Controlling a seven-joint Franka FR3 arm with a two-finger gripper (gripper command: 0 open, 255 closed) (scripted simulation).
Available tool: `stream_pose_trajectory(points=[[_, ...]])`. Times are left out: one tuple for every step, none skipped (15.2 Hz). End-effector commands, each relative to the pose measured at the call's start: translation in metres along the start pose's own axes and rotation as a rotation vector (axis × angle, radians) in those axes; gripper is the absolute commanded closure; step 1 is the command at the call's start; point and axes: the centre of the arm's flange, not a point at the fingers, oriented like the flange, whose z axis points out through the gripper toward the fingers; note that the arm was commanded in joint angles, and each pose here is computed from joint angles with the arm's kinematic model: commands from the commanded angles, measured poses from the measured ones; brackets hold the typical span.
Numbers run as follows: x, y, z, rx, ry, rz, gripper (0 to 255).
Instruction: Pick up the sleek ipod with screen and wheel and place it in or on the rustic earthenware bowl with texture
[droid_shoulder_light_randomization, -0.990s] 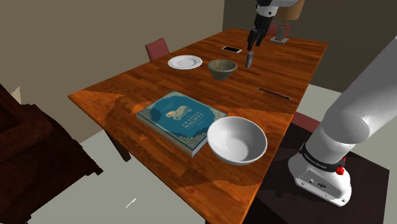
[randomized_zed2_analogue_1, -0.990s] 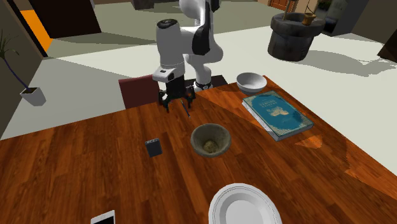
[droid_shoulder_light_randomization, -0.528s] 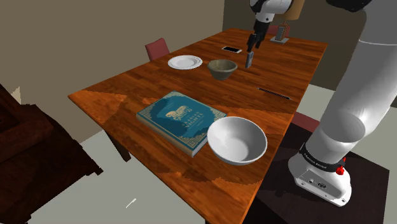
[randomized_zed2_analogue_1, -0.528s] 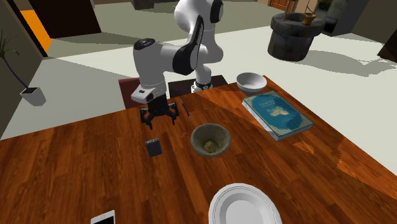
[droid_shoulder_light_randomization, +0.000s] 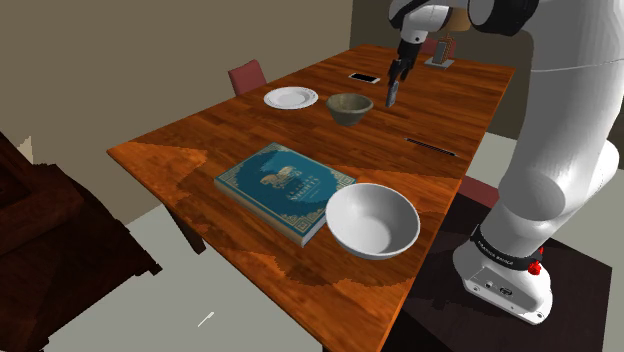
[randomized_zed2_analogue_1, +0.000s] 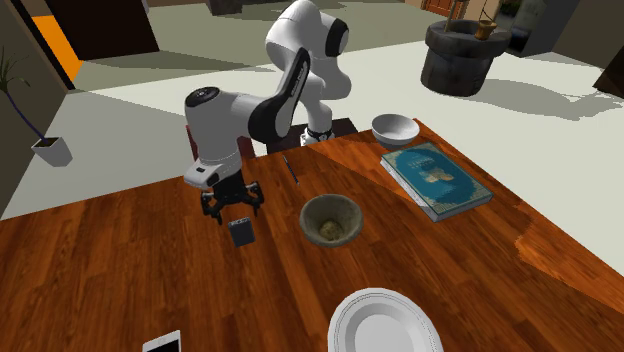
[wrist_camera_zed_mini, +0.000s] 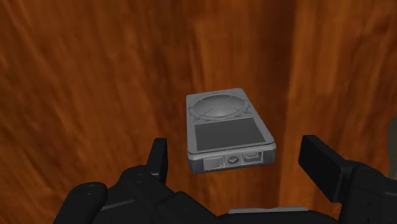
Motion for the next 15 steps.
stream_pose_trajectory(points=[[0.001,0.0,0.011,0.0,0.0,0.0,0],[0.001,0.0,0.016,0.0,0.0,0.0,0],[0.001,0.0,0.021,0.0,0.0,0.0,0],[0.001,0.0,0.03,0.0,0.0,0.0,0],[0.001,0.0,0.03,0.0,0.0,0.0,0],[0.001,0.0,0.03,0.0,0.0,0.0,0],[0.001,0.0,0.03,0.0,0.0,0.0,0],[0.001,0.0,0.03,0.0,0.0,0.0,0],[0.001,0.0,0.03,0.0,0.0,0.0,0],[0.001,0.0,0.03,0.0,0.0,0.0,0],[0.001,0.0,0.03,0.0,0.0,0.0,0],[0.001,0.0,0.03,0.0,0.0,0.0,0],[0.001,0.0,0.03,0.0,0.0,0.0,255],[0.001,0.0,0.03,0.0,0.0,0.0,255],[0.001,0.0,0.03,0.0,0.0,0.0,255]])
